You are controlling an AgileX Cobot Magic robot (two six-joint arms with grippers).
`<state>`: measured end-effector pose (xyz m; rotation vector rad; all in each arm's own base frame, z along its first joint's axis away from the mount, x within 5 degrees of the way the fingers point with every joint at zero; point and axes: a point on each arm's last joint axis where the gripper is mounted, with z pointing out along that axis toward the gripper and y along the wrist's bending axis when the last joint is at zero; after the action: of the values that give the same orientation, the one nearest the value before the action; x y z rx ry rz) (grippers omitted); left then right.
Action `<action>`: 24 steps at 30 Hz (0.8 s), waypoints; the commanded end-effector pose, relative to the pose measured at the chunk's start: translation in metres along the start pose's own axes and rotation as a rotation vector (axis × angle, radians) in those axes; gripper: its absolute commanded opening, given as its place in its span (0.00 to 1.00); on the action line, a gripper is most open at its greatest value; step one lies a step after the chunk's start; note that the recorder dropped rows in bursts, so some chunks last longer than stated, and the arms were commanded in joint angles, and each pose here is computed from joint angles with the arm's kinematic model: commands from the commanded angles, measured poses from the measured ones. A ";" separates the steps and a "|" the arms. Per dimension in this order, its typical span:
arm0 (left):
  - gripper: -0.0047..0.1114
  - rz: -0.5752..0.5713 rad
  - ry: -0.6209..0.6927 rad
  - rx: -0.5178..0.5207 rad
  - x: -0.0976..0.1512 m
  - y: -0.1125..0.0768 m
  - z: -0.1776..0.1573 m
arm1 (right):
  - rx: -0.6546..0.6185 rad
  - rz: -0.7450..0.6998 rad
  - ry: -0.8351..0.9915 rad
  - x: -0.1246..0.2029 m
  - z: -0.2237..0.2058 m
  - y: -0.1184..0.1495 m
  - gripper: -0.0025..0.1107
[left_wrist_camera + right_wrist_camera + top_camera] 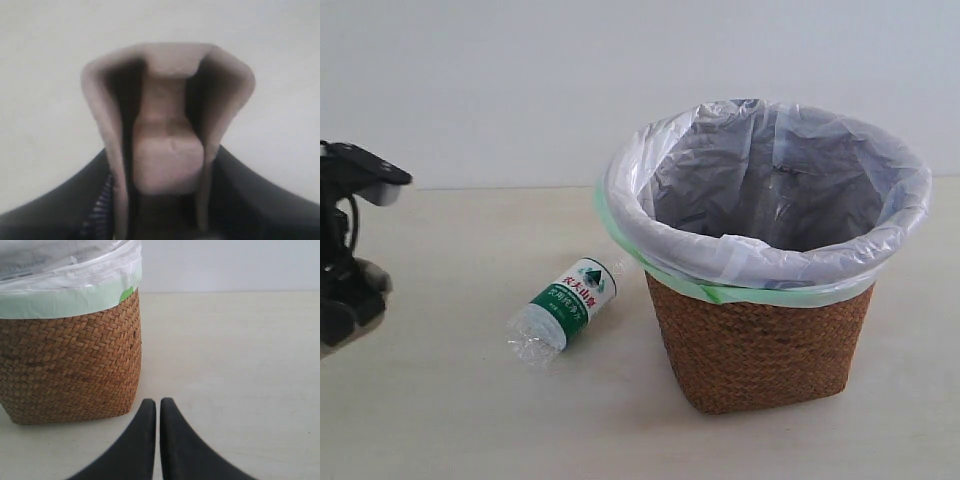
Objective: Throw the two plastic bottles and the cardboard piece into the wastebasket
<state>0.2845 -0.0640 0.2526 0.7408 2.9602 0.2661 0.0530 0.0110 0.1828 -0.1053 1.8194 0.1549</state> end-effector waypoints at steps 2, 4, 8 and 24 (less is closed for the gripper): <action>0.07 -0.311 -0.091 0.051 0.019 0.043 -0.012 | 0.007 -0.008 -0.012 -0.001 0.000 0.000 0.02; 0.07 -0.422 -0.080 0.077 0.026 0.054 -0.011 | 0.007 -0.008 -0.012 -0.001 0.000 0.000 0.02; 0.07 -0.550 -0.070 0.093 0.035 0.069 -0.008 | 0.007 -0.008 -0.012 -0.001 0.000 0.000 0.02; 0.07 -0.547 -0.162 0.241 0.005 0.067 0.021 | 0.007 -0.008 -0.012 -0.001 0.000 0.000 0.02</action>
<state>0.3063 -0.0002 0.2526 -0.0470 2.9087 -0.1685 0.0530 0.0110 0.1828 -0.1053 1.8194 0.1549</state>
